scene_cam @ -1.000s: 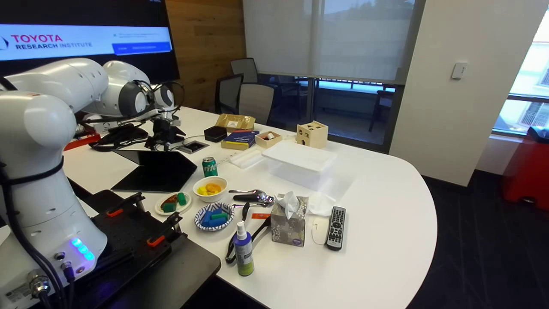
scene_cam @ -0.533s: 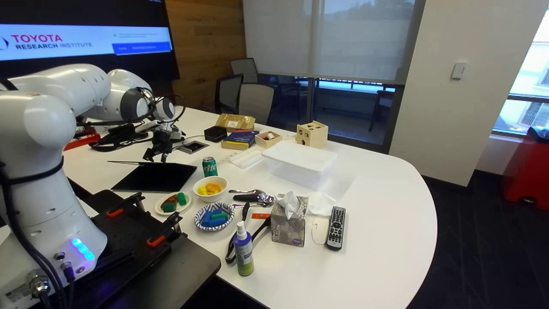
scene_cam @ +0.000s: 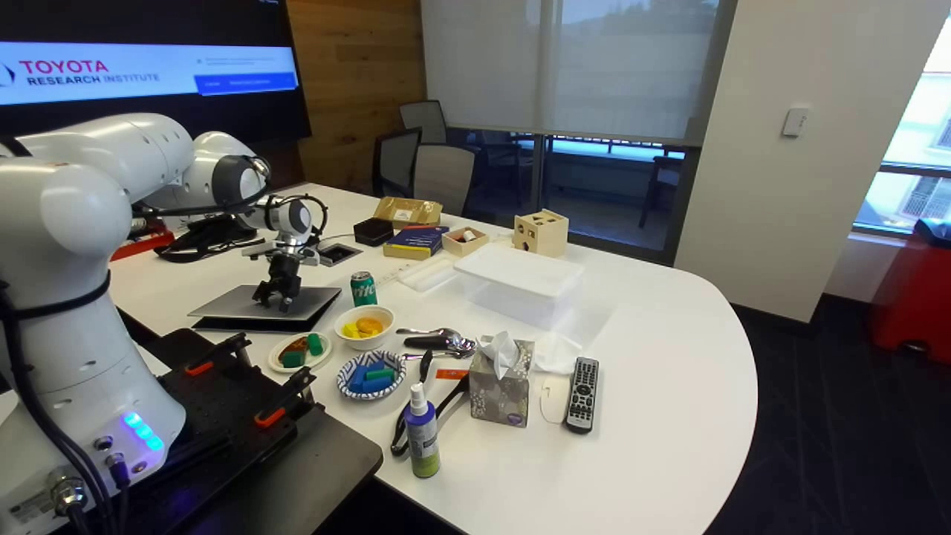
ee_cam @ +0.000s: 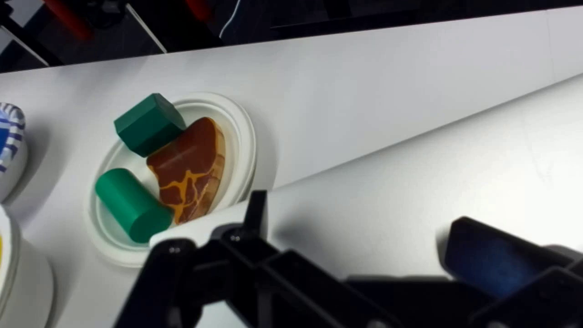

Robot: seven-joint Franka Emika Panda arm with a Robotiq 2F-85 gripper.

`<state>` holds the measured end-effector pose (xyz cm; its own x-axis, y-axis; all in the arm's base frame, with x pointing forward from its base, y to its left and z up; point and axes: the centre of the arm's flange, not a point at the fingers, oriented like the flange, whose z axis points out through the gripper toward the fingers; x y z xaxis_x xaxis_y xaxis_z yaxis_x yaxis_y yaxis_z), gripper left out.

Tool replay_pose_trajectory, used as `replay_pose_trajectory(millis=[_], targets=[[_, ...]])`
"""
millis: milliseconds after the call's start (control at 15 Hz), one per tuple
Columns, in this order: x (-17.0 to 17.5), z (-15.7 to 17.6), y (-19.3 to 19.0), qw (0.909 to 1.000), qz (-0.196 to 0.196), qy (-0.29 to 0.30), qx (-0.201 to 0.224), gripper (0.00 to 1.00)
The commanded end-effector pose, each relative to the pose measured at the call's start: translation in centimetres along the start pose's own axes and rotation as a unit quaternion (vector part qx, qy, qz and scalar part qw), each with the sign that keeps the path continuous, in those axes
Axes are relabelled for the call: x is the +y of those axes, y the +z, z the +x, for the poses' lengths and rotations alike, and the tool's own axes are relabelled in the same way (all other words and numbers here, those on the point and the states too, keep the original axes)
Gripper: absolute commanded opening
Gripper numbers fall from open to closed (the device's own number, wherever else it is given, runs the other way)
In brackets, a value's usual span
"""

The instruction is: Close the lid of the laptop

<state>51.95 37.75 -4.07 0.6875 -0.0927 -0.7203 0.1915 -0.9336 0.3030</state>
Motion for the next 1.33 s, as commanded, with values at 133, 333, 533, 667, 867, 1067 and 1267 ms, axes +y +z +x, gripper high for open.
replay_pose_trajectory(millis=[133,333,533,667,867,1067,1267], targets=[[2.0,-2.2,-3.6,0.9947,0.058,0.037,0.076,1.00],[3.5,-5.2,-8.9,0.9894,0.072,0.042,0.119,1.00],[5.4,-8.7,-13.8,0.9799,0.098,0.050,0.166,1.00],[6.9,-11.3,-16.8,0.9696,0.118,0.066,0.204,1.00],[9.3,-14.4,-20.4,0.9514,0.133,0.110,0.255,1.00],[11.8,-17.2,-22.8,0.9320,0.152,0.149,0.293,1.00],[14.1,-19.7,-24.2,0.9183,0.161,0.175,0.316,1.00]])
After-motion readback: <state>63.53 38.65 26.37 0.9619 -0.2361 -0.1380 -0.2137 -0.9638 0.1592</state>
